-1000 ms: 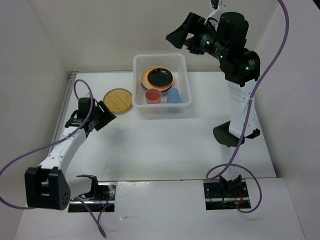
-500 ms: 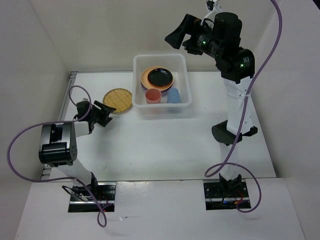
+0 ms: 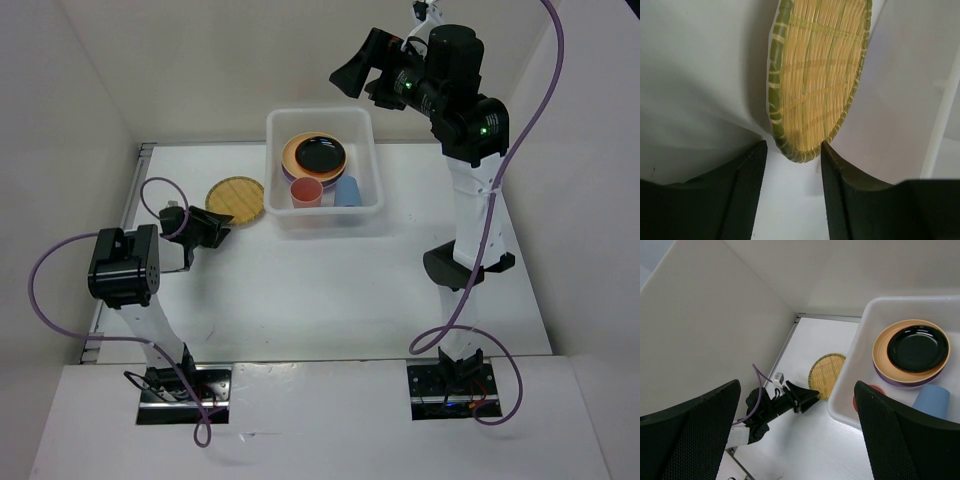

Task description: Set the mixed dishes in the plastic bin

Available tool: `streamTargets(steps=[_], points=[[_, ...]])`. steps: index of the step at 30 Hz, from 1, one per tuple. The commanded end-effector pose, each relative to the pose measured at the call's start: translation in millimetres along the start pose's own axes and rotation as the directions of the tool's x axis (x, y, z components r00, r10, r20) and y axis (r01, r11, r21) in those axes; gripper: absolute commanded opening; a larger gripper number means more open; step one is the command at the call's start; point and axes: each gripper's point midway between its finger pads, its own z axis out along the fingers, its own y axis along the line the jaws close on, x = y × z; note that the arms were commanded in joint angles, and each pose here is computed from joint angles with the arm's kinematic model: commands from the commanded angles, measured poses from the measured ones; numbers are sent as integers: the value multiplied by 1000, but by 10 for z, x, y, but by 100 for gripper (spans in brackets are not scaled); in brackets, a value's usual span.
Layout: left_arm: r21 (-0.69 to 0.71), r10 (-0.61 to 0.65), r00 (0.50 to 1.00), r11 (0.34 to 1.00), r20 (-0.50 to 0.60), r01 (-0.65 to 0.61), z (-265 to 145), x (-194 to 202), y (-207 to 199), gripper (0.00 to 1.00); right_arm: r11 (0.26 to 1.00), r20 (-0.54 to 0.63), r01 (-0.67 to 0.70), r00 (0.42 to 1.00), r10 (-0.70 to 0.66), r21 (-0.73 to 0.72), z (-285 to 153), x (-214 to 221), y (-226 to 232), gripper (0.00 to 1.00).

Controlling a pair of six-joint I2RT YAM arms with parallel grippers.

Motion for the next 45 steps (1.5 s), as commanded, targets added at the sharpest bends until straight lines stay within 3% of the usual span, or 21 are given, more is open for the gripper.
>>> streamTargets(steps=[1, 9, 13, 17, 21, 24, 25, 27, 28, 29, 31, 33, 34, 36, 41, 44, 45], points=[[44, -29, 997, 999, 69, 26, 85, -172, -79, 54, 999, 52, 30, 998, -28, -34, -79, -132, 117, 99], [32, -78, 994, 997, 72, 76, 230, -233, -46, 45, 999, 76, 26, 997, -22, -46, -169, -220, 154, 99], [24, -81, 994, 997, 69, 79, 238, -236, -46, 31, 999, 76, 26, 997, -22, -47, -169, -220, 154, 99], [21, -82, 994, 997, 68, 81, 247, -245, -57, 3, 999, 68, 24, 997, -21, -42, -171, -201, 142, 99], [36, -97, 993, 995, 72, 94, 95, -245, -219, 0, 999, 81, 25, 996, -22, -37, -212, -236, 151, 99], [65, -104, 989, 993, 107, 97, -165, -315, -538, 0, 999, 86, 24, 996, -21, -29, -260, -263, 129, 99], [119, -87, 985, 990, 146, 70, -374, -391, -841, 0, 999, 86, 24, 996, -21, -29, -260, -263, 129, 99], [89, -79, 968, 994, 239, 59, -603, -536, -977, 0, 999, 86, 24, 996, -21, -29, -260, -263, 129, 99], [120, -26, 938, 993, 345, -16, -886, -716, -1284, 0, 1000, 91, 23, 996, -21, -20, -264, -288, 89, 99], [92, -1, 928, 995, 374, -36, -1008, -760, -1348, 0, 1000, 91, 23, 996, -21, -20, -264, -288, 89, 99], [171, 76, 886, 970, 458, -171, -1376, -921, -1956, 0, 999, 84, 30, 996, -29, -15, -265, -269, 73, 99], [210, 125, 888, 948, 443, -238, -1417, -932, -2253, 0, 999, 84, 30, 996, -29, -15, -265, -269, 73, 99], [264, 174, 890, 916, 421, -303, -1498, -918, -2609, 0, 999, 92, 32, 995, -30, -19, -264, -288, 85, 99], [321, 232, 895, 875, 381, -363, -1339, -808, -3010, 0, 999, 86, 33, 996, -30, -29, -265, -278, 101, 99], [352, 319, 919, 853, 233, -386, -545, -482, -3085, 0, 999, 91, 32, 995, -30, -21, -269, -299, 66, 99], [362, 387, 908, 833, 159, -418, -114, -213, -3090, 0, 1000, 85, 28, 996, -28, -7, -269, -282, 38, 99], [397, 410, 897, 804, 168, -442, -108, -158, -3301, 0, 1000, 90, 28, 996, -28, 1, -268, -291, 24, 99]])
